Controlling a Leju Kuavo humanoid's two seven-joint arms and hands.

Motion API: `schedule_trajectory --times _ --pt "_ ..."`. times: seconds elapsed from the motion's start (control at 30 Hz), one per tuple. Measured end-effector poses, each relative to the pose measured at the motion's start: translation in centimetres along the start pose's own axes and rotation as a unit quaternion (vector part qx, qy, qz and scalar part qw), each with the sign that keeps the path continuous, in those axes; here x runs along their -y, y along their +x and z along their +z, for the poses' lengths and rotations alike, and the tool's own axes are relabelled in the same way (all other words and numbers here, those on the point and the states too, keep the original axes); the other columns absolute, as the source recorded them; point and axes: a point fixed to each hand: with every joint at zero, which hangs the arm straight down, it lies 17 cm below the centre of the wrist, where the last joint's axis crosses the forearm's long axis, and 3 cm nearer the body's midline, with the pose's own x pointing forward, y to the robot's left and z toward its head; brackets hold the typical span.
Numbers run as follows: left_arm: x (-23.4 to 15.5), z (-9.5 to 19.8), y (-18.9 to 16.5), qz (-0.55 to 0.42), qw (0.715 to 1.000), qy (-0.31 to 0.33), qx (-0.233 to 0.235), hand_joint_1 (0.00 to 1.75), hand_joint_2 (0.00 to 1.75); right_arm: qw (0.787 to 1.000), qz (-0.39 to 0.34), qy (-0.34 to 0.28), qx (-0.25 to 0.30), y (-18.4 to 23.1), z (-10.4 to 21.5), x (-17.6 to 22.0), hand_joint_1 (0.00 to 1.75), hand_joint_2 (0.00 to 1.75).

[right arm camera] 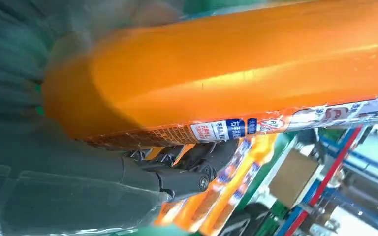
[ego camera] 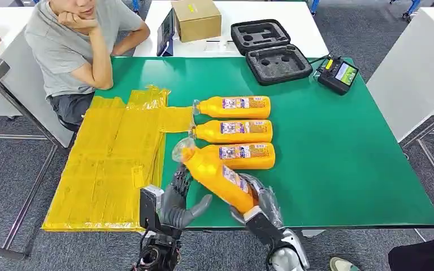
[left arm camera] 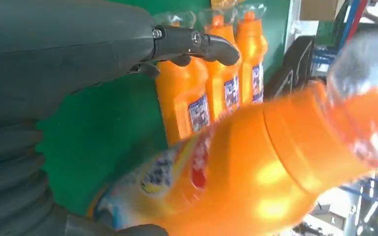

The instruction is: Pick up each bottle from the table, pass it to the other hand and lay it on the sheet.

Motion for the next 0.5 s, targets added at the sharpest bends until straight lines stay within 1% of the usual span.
schedule_trajectory --times 0.23,0.5 --pt "0.3 -0.1 -0.1 0.000 1.000 -0.005 -0.002 0.00 1.75 1.000 -0.004 0.013 0.002 0.2 -0.1 -1.1 1.75 1.75" --pt "0.5 -0.2 -0.3 0.000 1.000 -0.009 -0.005 0.00 1.75 1.000 -0.006 0.017 -0.001 0.0 -0.1 -1.5 1.75 1.75"
